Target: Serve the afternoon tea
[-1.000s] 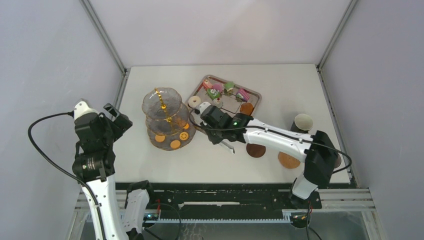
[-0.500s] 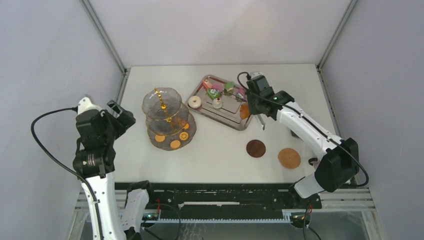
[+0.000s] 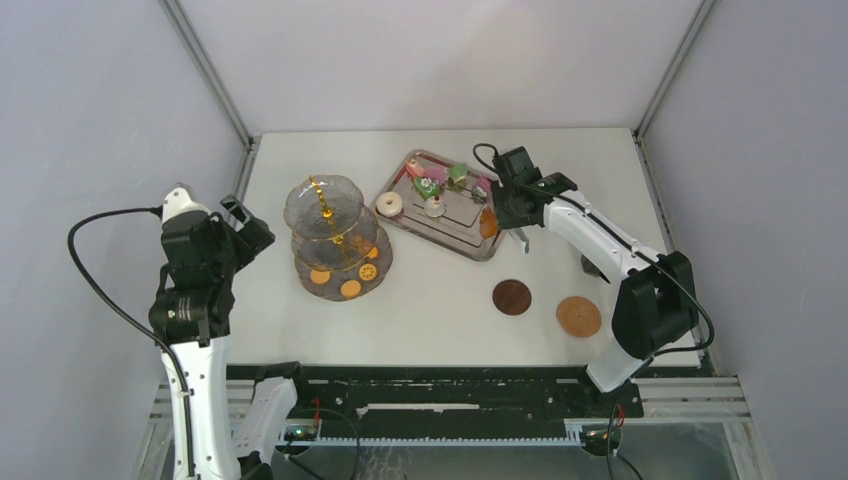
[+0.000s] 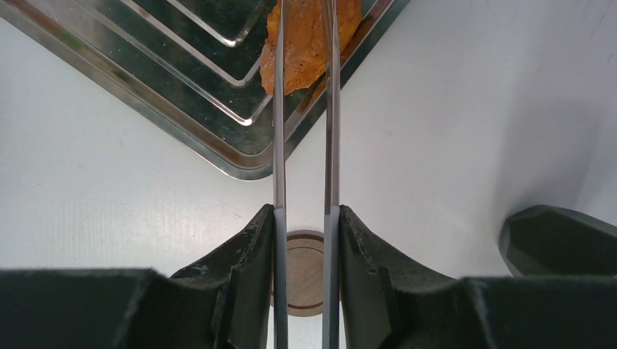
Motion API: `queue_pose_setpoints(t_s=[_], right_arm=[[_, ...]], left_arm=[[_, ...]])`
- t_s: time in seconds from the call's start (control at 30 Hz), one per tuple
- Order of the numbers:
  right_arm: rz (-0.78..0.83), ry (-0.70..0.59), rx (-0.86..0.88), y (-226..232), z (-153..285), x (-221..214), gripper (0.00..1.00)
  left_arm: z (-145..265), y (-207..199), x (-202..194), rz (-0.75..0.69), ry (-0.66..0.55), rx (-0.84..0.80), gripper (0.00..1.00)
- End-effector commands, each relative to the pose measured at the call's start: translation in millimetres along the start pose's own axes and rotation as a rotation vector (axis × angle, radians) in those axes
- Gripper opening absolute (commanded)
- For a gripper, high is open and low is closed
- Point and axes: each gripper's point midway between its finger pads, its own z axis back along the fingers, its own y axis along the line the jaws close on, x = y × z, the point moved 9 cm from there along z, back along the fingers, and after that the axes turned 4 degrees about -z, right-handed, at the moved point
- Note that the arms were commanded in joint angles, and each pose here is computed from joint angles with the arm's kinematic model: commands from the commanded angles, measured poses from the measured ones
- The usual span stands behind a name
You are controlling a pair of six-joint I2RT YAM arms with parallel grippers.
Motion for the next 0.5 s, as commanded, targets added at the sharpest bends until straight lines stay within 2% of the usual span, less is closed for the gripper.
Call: queue_pose_setpoints(t_s=[0.0,0.23,0.47], right_arm=[[-0.028,-0.071,0.031,0,12,10,0.41],[-0.054,-0.042,0.061,-2,7,1,0.48],[-0.068,-0.018,0.067,-2,-3,-3,0.50]], left_arm=[[9,3,13,-0.018,-0.069,0.046,0.94],[4,5,7,-0.020,-0.053,0.049,0.95],[3,4,7,-0.019,-0.052,0.042,0.94]])
